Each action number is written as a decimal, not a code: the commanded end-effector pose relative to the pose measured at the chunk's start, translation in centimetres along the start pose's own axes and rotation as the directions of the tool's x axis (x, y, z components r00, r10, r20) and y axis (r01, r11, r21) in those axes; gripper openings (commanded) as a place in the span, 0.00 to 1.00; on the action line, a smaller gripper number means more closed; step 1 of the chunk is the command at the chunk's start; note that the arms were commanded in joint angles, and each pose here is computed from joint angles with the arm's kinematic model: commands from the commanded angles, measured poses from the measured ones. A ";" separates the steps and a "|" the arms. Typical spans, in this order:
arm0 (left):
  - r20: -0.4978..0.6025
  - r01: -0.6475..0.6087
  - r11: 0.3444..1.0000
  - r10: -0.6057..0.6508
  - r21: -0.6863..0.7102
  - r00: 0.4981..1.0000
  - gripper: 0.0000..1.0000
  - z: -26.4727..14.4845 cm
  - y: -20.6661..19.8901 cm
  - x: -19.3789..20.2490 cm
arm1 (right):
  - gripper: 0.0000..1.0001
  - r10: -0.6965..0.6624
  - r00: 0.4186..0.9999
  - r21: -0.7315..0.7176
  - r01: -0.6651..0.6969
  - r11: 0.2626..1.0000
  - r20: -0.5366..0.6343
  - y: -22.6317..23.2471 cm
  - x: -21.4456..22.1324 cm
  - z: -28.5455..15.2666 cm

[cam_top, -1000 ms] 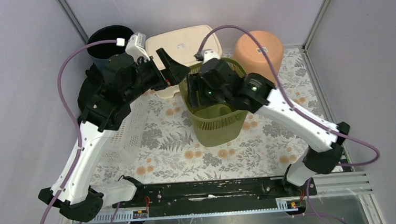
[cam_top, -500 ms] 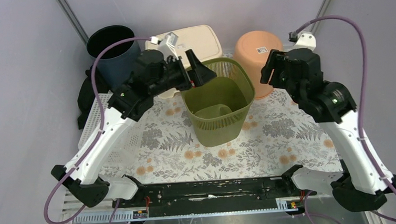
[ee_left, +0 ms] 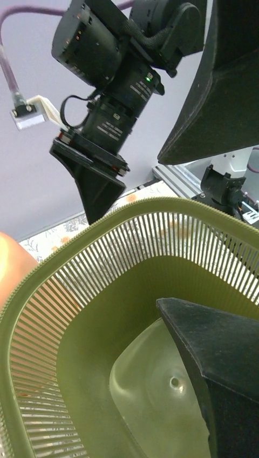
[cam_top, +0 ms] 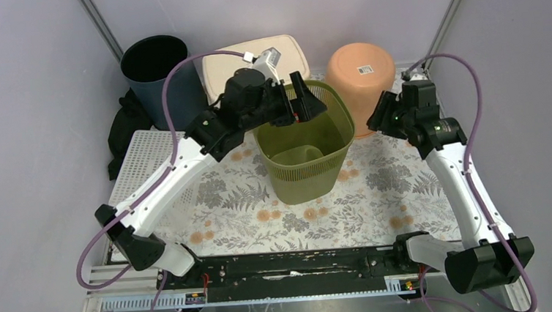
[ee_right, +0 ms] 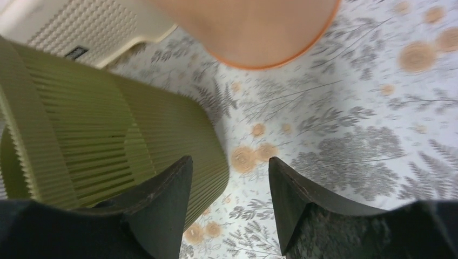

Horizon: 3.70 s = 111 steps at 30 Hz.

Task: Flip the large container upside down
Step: Turn the container upside down at the center of the board.

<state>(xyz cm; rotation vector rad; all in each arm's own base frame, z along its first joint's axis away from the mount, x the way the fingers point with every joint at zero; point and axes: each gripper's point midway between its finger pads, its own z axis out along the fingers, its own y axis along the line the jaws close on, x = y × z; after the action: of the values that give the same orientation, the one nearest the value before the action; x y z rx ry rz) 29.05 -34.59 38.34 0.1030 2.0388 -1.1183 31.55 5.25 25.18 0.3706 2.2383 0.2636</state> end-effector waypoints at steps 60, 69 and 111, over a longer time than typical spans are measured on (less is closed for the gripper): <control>-0.256 -0.357 0.830 0.267 -0.429 0.929 1.00 5.9 4.4 6.7 | 0.49 -0.158 0.980 -0.298 0.117 0.947 -0.117 5.1 14.0 -4.7; -0.339 -0.389 0.795 0.246 -0.465 0.908 0.84 6.2 5.9 8.6 | 0.46 -0.175 0.977 -0.305 0.130 0.944 -0.125 5.0 14.2 -4.7; 0.039 -0.017 0.997 0.015 0.069 0.999 0.00 -1.7 -5.0 -1.3 | 0.43 -0.168 0.984 -0.361 0.180 0.915 0.065 7.1 5.3 -13.5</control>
<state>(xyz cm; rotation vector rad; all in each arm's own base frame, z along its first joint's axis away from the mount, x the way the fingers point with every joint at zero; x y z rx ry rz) 25.96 -35.06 36.56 0.1870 2.2368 -0.8928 19.47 13.75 30.42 -0.0148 2.1372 0.6046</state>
